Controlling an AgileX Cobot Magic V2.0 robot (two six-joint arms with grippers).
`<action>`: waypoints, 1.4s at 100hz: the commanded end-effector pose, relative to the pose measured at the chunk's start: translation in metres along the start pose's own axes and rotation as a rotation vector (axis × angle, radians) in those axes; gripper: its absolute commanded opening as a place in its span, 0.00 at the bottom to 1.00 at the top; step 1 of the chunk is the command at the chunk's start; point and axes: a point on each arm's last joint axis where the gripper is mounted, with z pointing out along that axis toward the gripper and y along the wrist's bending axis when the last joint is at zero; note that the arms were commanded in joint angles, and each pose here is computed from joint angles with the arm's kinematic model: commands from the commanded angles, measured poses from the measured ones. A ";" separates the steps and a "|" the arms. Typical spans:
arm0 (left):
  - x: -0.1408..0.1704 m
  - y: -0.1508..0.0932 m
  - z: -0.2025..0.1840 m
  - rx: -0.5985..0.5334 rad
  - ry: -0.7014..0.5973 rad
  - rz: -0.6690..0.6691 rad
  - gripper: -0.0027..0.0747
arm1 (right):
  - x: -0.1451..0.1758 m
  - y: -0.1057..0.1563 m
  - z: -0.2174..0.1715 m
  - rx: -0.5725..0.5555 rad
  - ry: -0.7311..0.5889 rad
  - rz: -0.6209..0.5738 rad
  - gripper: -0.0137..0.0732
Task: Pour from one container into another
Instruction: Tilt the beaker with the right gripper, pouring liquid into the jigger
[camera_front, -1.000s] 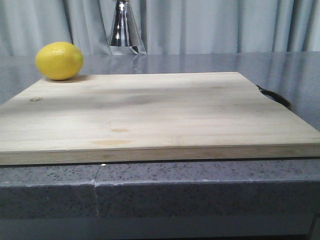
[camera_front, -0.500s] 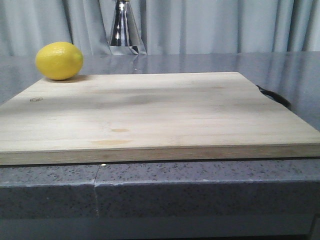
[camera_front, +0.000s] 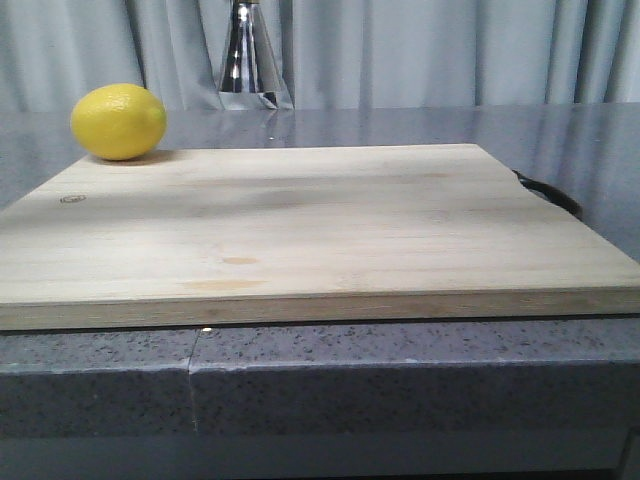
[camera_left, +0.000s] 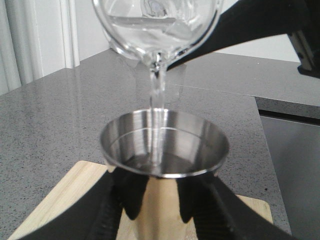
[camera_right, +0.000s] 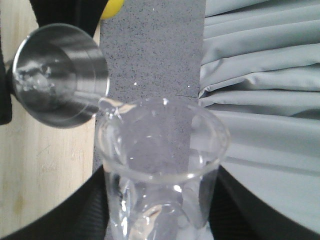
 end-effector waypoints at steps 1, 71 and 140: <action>-0.032 -0.009 -0.005 0.026 -0.157 0.022 0.36 | 0.000 -0.020 -0.026 0.144 -0.044 -0.015 0.53; -0.032 -0.009 -0.005 0.026 -0.157 0.022 0.36 | -0.001 -0.021 -0.026 0.158 -0.047 -0.048 0.53; -0.032 -0.009 -0.005 0.025 -0.156 0.022 0.36 | 0.024 -0.032 -0.035 0.136 -0.172 0.776 0.53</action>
